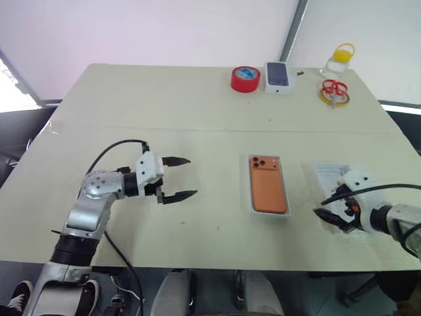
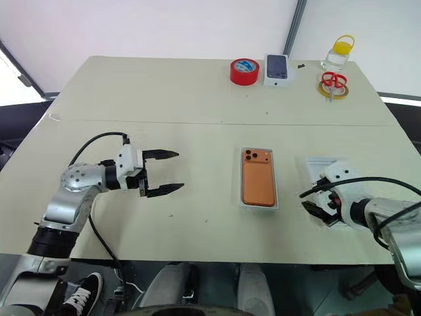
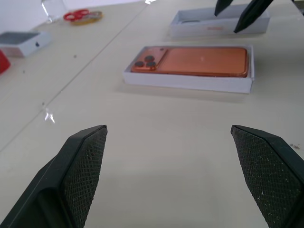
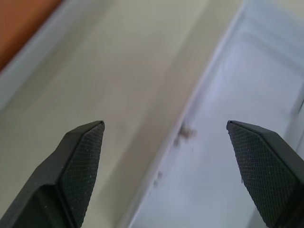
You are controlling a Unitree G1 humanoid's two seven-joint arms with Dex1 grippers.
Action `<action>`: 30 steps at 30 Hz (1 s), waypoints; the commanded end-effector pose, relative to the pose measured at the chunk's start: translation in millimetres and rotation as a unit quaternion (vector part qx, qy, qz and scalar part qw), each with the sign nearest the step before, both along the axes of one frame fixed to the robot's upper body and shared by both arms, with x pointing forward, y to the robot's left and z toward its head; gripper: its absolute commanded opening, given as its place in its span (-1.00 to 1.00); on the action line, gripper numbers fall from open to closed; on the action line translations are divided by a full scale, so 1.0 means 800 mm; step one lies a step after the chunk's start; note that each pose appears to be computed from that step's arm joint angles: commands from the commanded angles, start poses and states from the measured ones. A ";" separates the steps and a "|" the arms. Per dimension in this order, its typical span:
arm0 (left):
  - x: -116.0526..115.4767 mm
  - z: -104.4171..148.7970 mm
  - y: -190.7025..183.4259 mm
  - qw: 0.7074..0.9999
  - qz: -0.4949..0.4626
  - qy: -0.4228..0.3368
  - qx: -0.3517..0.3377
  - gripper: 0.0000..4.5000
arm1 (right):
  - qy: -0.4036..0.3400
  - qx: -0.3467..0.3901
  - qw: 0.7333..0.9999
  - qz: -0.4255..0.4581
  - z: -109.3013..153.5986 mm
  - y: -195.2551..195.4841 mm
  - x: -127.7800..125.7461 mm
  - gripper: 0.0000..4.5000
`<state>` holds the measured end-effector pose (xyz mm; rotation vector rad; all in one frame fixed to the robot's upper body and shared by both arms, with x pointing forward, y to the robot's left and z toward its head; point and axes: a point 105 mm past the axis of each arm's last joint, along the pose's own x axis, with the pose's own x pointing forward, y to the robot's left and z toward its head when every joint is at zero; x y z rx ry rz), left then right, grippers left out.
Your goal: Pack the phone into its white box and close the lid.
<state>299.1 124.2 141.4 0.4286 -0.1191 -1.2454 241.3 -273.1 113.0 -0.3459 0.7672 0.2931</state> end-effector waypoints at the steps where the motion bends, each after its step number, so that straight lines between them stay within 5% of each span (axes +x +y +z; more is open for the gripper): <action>1: -0.005 0.010 0.004 0.999 -0.011 -0.033 -0.007 0.95 | 0.022 0.031 0.999 -0.029 0.012 0.013 -0.001 0.91; 15: -0.021 0.002 -0.004 0.999 -0.007 -0.048 -0.017 0.95 | 0.058 0.059 0.994 -0.069 -0.001 0.020 0.031 0.91; 18: -0.024 0.000 -0.005 0.999 -0.001 -0.046 -0.018 1.00 | 0.059 0.054 0.994 -0.075 -0.002 0.019 0.035 0.54; 25: -0.023 -0.002 -0.007 0.999 0.006 -0.045 -0.016 1.00 | 0.066 0.039 0.992 -0.096 -0.012 0.012 0.035 -0.98; 30: -0.020 -0.001 -0.010 0.999 0.009 -0.042 -0.020 1.00 | 0.054 0.074 0.990 -0.111 -0.015 0.016 0.038 -0.98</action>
